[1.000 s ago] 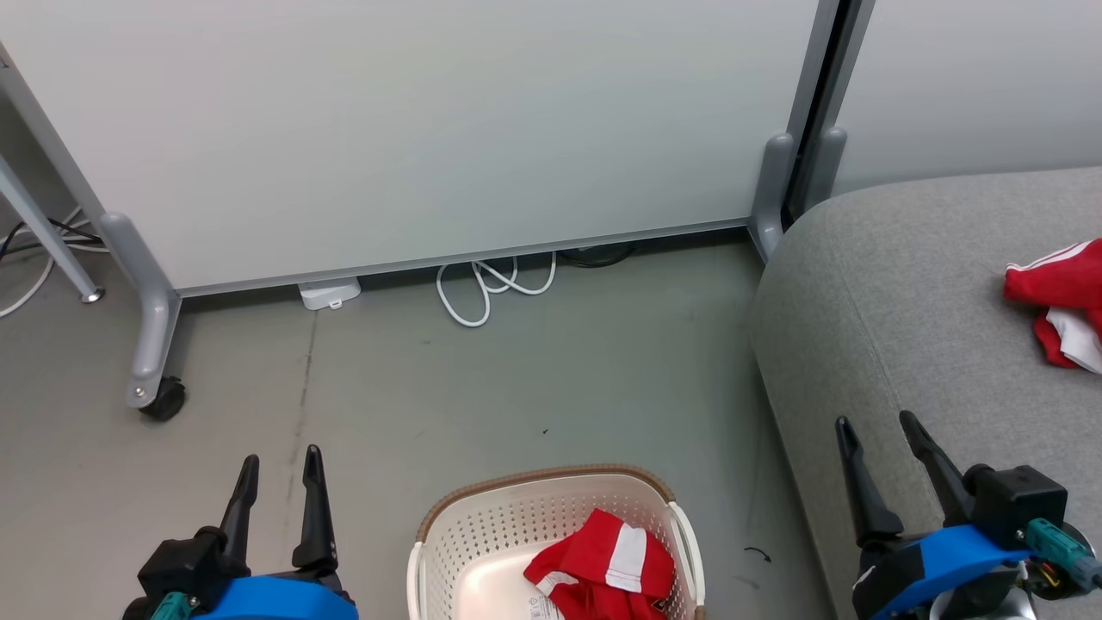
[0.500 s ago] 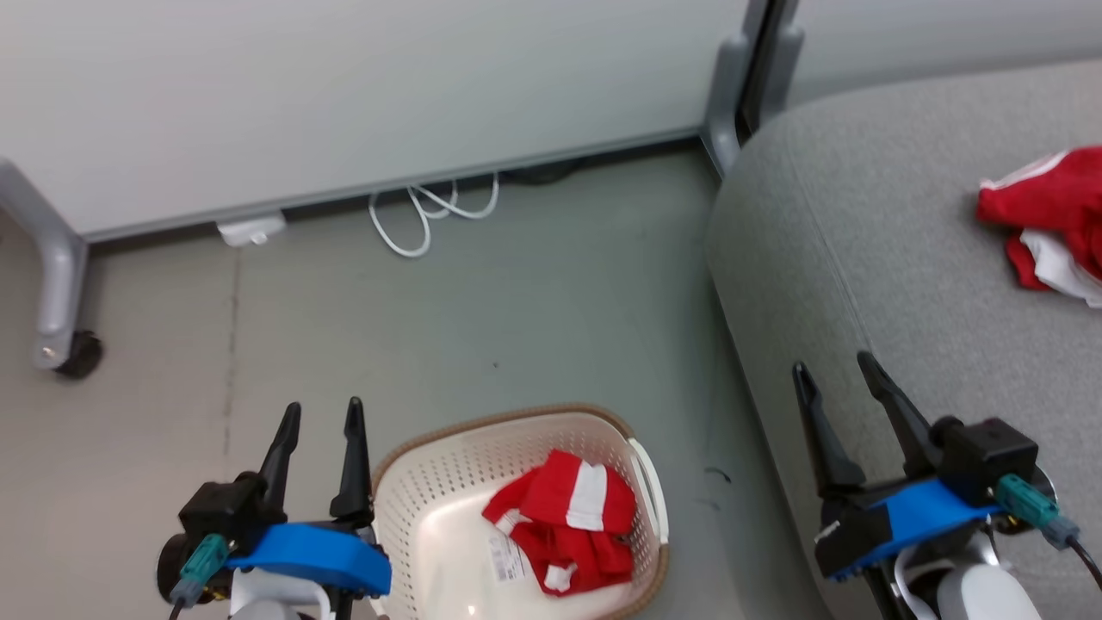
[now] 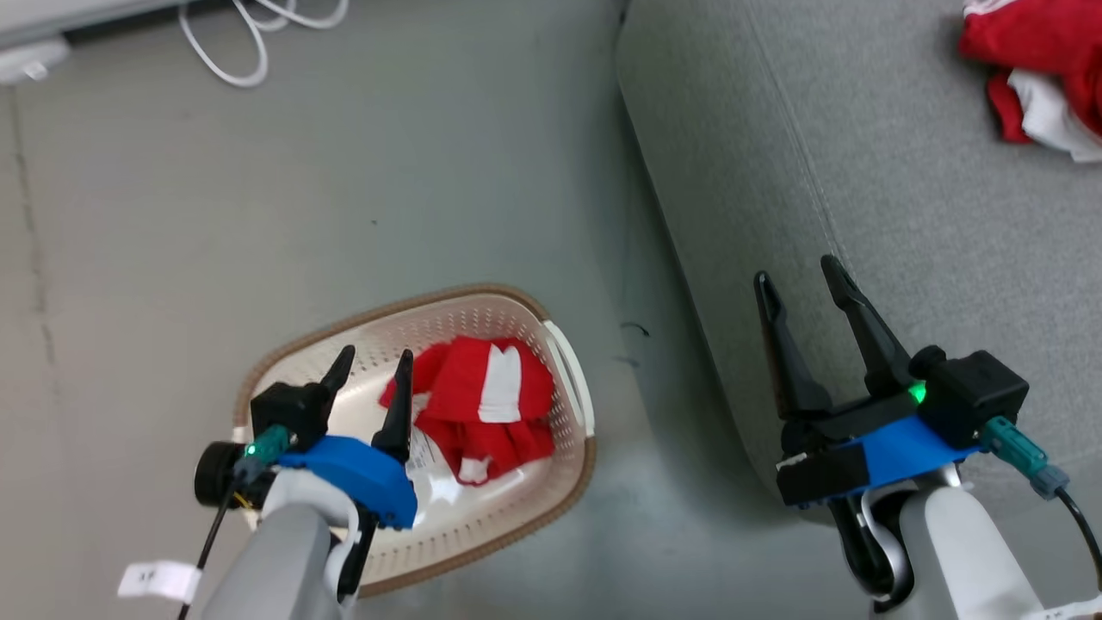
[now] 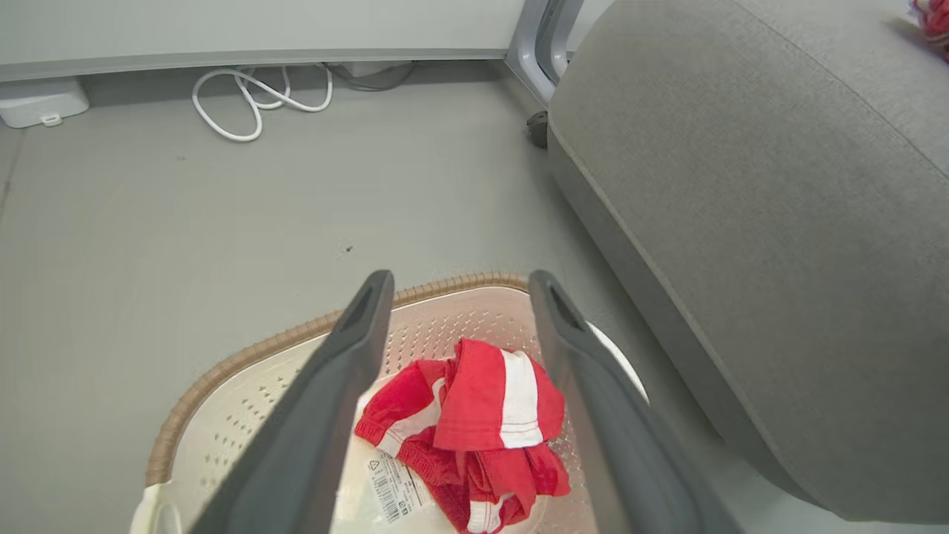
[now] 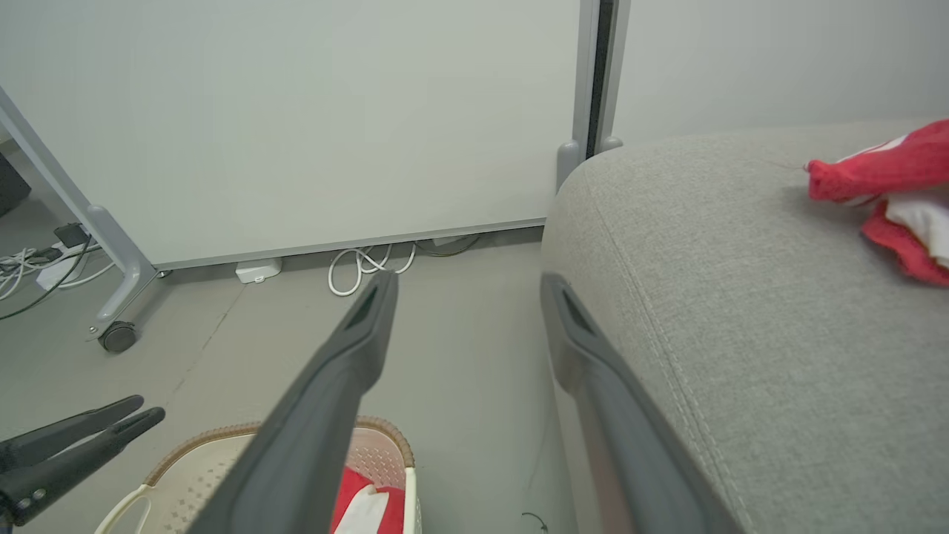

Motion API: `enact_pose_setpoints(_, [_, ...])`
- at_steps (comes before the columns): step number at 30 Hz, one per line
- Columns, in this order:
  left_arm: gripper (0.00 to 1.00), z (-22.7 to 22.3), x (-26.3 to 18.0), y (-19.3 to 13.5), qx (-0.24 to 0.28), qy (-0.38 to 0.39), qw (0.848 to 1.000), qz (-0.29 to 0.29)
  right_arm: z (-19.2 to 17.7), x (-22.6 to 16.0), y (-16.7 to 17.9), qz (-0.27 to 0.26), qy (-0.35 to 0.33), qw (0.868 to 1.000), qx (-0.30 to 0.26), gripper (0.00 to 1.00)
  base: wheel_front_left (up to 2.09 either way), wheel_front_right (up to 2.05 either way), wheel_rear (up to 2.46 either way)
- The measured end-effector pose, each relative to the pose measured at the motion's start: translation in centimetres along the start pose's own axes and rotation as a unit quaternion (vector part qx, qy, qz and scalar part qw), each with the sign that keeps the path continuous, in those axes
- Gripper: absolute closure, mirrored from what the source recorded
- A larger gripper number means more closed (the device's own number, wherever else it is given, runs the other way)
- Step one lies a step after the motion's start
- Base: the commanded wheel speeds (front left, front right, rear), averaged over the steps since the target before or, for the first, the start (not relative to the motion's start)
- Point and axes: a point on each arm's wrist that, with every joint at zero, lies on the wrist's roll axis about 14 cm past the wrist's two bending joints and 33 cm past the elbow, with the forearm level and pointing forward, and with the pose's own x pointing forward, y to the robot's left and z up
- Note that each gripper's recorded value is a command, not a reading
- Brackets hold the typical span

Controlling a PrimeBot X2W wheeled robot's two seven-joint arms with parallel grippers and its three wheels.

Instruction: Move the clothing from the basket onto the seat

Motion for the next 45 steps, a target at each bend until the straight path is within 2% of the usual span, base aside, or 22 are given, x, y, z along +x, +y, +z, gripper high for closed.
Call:
enact_pose_setpoints(6, [0.00,-4.7,3.6,0.5,0.010,0.087,0.996,-0.028,-2.9,1.2,-1.0,-0.010,0.028,1.000,0.002,0.00,0.00,0.00,0.00])
enact_pose_setpoints(13, [0.00,-10.0,6.2,2.0,-0.003,0.178,0.984,-0.026,-6.0,1.3,-2.4,-0.029,0.062,0.998,0.007,0.00,0.00,0.00,0.00])
enact_pose_setpoints(23, [0.00,-14.5,9.4,1.7,-0.033,0.231,0.972,-0.036,-9.1,1.6,-3.5,-0.043,0.100,0.994,0.011,0.00,0.00,0.00,0.00])
enact_pose_setpoints(35, [0.00,-16.6,10.0,-0.6,-0.053,0.285,0.955,-0.057,-9.3,1.6,-3.9,-0.050,0.102,0.993,0.016,0.00,0.00,0.00,0.00])
enact_pose_setpoints(36, [0.04,-16.7,9.9,-0.9,-0.052,0.289,0.954,-0.061,-9.2,1.6,-3.9,-0.050,0.101,0.993,0.016,0.00,0.00,0.00,0.00])
enact_pose_setpoints(39, [0.84,-16.7,9.9,-1.1,-0.049,0.292,0.953,-0.067,-9.1,1.7,-4.0,-0.051,0.099,0.994,0.016,0.00,0.00,0.00,0.00])
enact_pose_setpoints(40, [1.00,-16.7,9.8,-1.2,-0.048,0.294,0.952,-0.069,-9.1,1.7,-4.0,-0.051,0.099,0.994,0.017,0.00,0.00,0.00,0.00])
enact_pose_setpoints(45, [1.00,-16.7,9.8,-1.2,-0.052,0.296,0.951,-0.072,-9.1,1.8,-4.0,-0.051,0.097,0.994,0.017,0.00,0.00,0.00,0.00])
